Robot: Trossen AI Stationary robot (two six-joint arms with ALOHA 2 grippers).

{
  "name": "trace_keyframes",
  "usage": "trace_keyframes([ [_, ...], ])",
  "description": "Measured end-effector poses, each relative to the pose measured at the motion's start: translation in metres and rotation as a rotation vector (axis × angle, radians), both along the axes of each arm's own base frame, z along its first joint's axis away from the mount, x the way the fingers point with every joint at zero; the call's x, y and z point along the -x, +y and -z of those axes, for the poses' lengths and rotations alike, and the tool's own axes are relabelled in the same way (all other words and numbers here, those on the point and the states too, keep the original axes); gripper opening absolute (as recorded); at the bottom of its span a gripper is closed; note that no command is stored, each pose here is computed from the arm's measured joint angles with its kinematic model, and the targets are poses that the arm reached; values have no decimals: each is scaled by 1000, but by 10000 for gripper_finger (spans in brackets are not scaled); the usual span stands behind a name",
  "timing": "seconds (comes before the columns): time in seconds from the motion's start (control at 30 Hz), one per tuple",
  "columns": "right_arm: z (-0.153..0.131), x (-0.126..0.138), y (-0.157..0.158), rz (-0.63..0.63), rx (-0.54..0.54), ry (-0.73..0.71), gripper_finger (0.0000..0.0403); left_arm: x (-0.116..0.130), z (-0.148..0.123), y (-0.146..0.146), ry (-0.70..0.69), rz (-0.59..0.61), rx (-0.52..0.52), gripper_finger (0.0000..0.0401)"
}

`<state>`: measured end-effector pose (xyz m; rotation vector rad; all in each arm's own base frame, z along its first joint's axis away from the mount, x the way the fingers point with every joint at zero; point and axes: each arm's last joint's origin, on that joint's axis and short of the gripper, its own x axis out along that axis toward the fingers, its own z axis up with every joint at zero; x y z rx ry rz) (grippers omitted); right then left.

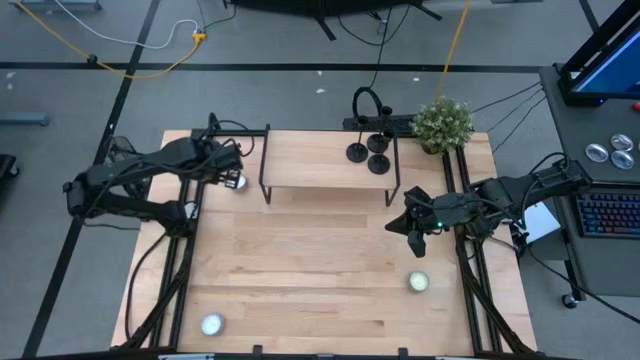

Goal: Pick & Place candle stick holders
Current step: Put the pink and violet patterned scented candle on the shelf

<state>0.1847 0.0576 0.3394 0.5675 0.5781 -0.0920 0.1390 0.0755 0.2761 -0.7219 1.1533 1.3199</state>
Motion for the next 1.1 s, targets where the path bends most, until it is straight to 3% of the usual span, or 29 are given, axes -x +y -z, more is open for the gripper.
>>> trace_keyframes([
  [0.27, 0, 0, 0, 8, -18, -1, 0, 0, 31, 39, -209, 13, 45, 7],
  [0.6, 0, 0, 0, 16, -28, -2, 0, 16, 47, 75, -285, 27, 104, 42],
  [0.87, -1, 0, 0, 39, -58, -3, 0, 7, 53, 89, -295, 135, 39, 155],
  [1.1, -1, 0, 0, 56, -82, -2, 0, 1, 72, 98, -233, 147, 116, 275],
])
